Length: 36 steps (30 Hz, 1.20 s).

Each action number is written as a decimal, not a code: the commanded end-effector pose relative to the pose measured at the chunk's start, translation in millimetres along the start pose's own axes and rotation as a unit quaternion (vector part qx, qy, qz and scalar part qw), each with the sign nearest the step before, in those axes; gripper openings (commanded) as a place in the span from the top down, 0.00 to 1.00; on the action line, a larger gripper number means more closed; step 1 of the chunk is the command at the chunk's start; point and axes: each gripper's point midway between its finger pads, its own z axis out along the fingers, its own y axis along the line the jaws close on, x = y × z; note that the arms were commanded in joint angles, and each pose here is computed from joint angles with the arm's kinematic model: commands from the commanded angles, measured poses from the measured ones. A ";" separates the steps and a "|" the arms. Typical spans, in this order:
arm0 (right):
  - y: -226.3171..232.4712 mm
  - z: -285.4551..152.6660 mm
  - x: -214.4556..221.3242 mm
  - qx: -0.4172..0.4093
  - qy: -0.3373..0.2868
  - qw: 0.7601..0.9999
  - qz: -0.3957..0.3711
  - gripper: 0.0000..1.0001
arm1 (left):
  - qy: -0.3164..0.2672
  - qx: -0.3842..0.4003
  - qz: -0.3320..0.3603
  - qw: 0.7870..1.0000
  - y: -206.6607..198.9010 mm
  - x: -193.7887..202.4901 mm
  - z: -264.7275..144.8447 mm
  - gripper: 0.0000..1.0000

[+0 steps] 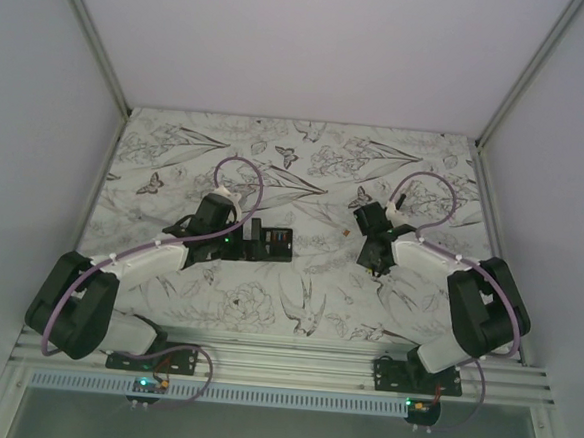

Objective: Snap on the fuse box
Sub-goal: Pick up the fuse from the center of the board.

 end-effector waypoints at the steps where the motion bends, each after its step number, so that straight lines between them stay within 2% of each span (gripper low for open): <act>1: 1.8 -1.0 -7.0 0.006 -0.003 1.000 0.012 0.63 | 0.009 -0.003 0.005 1.000 -1.1 2.0 -1.6 0.00; 12: -4.2 6.7 1.8 0.027 0.015 1.000 0.000 0.63 | 0.009 -0.002 0.004 1.000 -1.7 2.2 -2.3 0.00; 25: 0.6 9.5 10.2 0.010 0.032 0.999 -0.012 0.65 | 0.010 0.002 0.005 1.000 -4.3 2.7 -3.8 0.00; 36: -6.3 8.7 12.6 0.004 0.058 0.995 -0.082 0.63 | 0.012 0.005 0.006 1.000 -5.8 3.6 -4.3 0.00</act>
